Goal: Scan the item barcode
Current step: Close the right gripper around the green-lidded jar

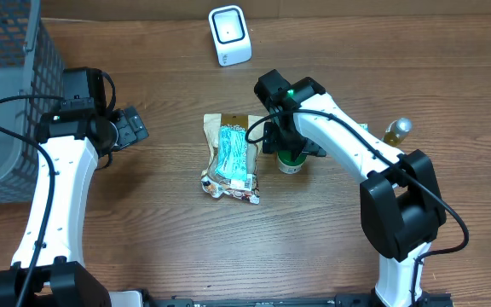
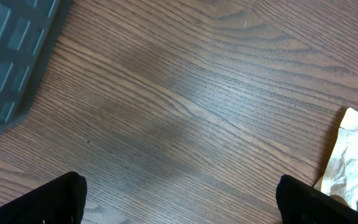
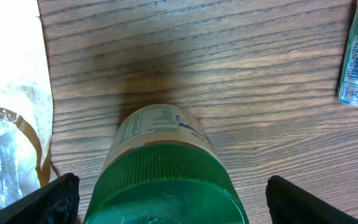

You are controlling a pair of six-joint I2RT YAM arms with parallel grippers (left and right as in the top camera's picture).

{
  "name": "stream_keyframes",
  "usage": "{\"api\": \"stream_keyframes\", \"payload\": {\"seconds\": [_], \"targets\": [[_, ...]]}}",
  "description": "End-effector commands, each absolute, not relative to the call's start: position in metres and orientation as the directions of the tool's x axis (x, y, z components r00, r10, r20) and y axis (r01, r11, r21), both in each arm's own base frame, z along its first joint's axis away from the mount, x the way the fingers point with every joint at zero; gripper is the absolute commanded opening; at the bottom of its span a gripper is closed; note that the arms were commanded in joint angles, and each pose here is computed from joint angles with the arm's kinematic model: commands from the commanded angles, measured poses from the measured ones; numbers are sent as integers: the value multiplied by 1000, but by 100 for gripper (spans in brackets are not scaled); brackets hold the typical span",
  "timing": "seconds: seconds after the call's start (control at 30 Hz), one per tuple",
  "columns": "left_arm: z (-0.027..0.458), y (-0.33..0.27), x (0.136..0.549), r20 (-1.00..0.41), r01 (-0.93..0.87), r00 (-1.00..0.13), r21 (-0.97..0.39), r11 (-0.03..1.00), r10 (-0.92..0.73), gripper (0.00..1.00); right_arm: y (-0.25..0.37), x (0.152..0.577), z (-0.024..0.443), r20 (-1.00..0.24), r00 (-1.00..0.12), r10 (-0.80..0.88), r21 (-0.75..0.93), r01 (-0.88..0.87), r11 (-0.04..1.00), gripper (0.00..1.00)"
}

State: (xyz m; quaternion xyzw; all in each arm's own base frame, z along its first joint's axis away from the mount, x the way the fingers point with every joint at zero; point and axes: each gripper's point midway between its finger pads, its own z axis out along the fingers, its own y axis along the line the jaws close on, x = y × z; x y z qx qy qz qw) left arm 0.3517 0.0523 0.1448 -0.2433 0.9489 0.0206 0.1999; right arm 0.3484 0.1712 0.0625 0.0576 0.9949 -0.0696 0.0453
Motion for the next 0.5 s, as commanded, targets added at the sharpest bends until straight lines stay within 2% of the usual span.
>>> {"api": "stream_keyframes", "payload": {"seconds": [0.0,0.47], "targets": [[152,53,354,-411,-459,-799,-55,887,-439,100,169,347,64,-99,-990,104,-127,116,985,93],[152,53,354,-411,-459,-799,-55,887,-439,100,179,338,41,-55,-998,-14,-73,-10,997,90]]}}
